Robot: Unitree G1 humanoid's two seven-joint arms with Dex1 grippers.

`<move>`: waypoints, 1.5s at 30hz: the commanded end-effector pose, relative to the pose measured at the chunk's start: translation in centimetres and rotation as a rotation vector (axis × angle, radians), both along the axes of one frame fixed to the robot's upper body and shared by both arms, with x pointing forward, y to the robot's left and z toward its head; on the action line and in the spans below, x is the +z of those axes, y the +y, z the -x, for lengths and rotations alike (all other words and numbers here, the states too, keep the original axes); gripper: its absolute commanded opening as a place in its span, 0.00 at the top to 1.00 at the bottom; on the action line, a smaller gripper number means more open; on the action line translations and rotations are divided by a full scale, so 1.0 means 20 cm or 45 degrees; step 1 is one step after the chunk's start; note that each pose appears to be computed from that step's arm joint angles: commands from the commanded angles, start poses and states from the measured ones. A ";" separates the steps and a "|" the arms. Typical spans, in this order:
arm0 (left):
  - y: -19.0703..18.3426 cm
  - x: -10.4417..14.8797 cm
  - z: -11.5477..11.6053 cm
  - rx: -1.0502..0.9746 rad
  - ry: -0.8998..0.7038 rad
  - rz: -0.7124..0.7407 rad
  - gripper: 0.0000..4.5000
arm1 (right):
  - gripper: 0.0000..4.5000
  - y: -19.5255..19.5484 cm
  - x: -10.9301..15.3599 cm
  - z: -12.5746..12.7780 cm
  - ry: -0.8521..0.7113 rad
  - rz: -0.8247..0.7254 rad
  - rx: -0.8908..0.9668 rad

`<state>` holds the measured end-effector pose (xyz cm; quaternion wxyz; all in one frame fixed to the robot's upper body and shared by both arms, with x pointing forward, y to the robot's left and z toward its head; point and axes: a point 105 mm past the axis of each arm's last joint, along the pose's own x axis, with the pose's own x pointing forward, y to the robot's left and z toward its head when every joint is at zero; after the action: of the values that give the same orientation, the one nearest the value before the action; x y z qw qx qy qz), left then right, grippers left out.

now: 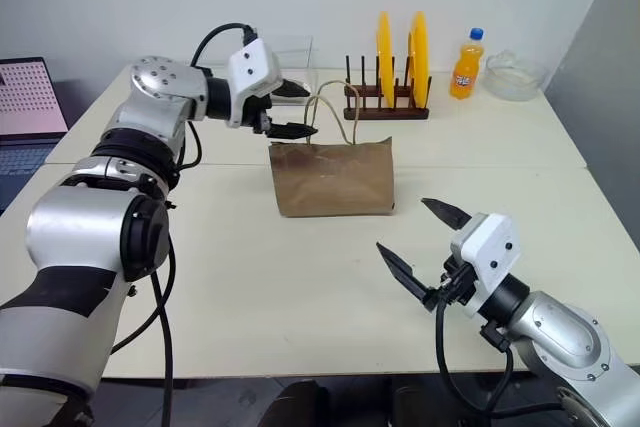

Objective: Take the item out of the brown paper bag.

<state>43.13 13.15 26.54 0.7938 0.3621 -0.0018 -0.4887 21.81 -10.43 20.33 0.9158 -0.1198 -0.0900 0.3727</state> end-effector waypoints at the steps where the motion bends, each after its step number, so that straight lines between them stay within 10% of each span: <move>1: 0.06 0.12 0.04 -0.033 -0.079 0.100 0.20 | 0.00 0.03 0.04 0.01 -0.056 0.011 0.057; 7: 0.29 0.13 0.14 -0.046 -0.027 0.278 0.20 | 0.00 0.01 0.08 -0.08 -0.072 0.038 0.053; 11: 0.41 -0.04 0.42 0.012 0.020 0.349 0.20 | 0.00 -0.01 0.14 -0.20 -0.052 0.022 0.063; 22: 0.22 -0.28 0.98 0.433 0.050 0.705 0.20 | 0.00 0.03 0.19 -0.41 -0.084 0.082 0.242; 36: 0.08 -0.36 1.06 0.529 0.029 0.770 0.20 | 0.99 0.08 0.33 -0.98 -0.285 0.507 0.074; 45: 0.09 -0.39 1.00 0.457 0.057 0.741 0.20 | 0.99 0.16 0.20 -1.23 -0.274 1.005 -0.040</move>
<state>23.48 15.13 18.35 0.9432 0.0954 -0.0445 -0.3152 46.18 -7.35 23.32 0.8068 -0.4706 -0.0241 0.3565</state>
